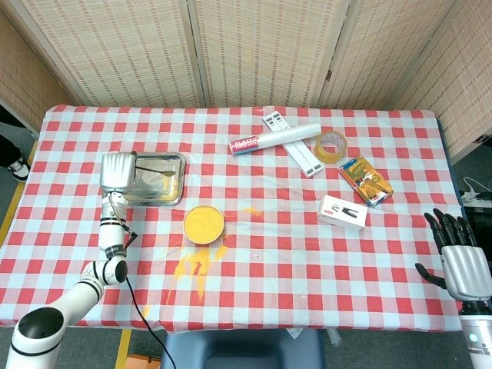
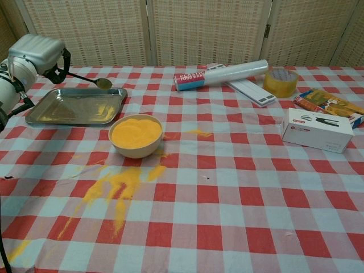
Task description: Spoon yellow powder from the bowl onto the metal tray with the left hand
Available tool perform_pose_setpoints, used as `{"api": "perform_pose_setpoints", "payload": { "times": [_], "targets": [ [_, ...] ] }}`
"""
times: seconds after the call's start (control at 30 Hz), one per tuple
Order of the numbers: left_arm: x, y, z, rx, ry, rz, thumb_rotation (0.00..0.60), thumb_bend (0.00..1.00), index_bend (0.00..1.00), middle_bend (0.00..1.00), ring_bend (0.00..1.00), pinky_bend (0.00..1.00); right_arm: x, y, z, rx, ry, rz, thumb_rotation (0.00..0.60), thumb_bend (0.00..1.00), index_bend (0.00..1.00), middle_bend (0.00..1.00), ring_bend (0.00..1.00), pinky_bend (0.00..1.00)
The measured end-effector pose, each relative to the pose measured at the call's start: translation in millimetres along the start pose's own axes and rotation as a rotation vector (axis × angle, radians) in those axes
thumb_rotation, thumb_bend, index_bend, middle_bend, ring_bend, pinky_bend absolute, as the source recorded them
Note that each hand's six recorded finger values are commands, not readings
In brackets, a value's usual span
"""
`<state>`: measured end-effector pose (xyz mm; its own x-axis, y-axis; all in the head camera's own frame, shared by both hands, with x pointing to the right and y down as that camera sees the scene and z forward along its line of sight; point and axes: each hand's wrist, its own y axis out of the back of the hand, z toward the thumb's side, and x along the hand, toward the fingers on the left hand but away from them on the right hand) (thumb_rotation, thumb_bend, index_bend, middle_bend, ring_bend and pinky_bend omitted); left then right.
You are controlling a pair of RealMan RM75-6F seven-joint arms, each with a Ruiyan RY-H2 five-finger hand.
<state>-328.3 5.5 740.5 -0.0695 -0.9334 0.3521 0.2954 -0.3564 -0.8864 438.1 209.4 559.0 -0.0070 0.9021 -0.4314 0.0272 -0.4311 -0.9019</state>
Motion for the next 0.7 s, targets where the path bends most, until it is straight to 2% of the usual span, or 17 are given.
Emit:
{"api": "perform_pose_setpoints", "payload": {
  "times": [0.13,0.23,0.4,0.43,0.47,0.53,0.6,0.7],
  "targets": [
    [1,-15,-4,0.013,0.008,-0.040,0.600,0.66,0.92,1.00,1.00,1.00,1,0,1,0.003,0.001,-0.002,0.600,0.12,0.00,0.00,0.00,0.00],
    [0,-25,-5,0.012,0.007,-0.072,0.600,0.62,0.84,1.00,1.00,1.00,1,0,1,0.003,0.002,-0.004,0.600,0.12,0.00,0.00,0.00,0.00],
    [-2,-36,0,-0.001,-0.008,-0.112,0.600,0.59,0.65,1.00,1.00,1.00,2,0,3,0.005,0.006,-0.004,0.600,0.12,0.00,0.00,0.00,0.00],
    [-2,-37,0,-0.001,-0.009,-0.114,0.600,0.58,0.54,1.00,1.00,1.00,2,0,3,0.005,0.006,-0.004,0.600,0.12,0.00,0.00,0.00,0.00],
    [-3,-37,0,-0.002,-0.009,-0.115,0.600,0.57,0.48,1.00,1.00,1.00,2,0,3,0.005,0.006,-0.005,0.600,0.12,0.00,0.00,0.00,0.00],
    [-3,-39,0,-0.001,-0.008,-0.126,0.600,0.55,0.28,1.00,1.00,1.00,3,0,3,0.005,0.006,-0.007,0.600,0.12,0.00,0.00,0.00,0.00],
    [-2,-43,-1,-0.003,0.000,-0.148,0.600,0.54,0.19,1.00,1.00,1.00,3,1,3,0.005,0.006,-0.009,0.600,0.12,0.00,0.00,0.00,0.00],
    [-1,-43,-2,-0.008,0.008,-0.157,0.600,0.53,0.12,1.00,1.00,1.00,4,1,3,0.004,0.010,-0.009,0.600,0.12,0.00,0.00,0.00,0.00]
  ]
}}
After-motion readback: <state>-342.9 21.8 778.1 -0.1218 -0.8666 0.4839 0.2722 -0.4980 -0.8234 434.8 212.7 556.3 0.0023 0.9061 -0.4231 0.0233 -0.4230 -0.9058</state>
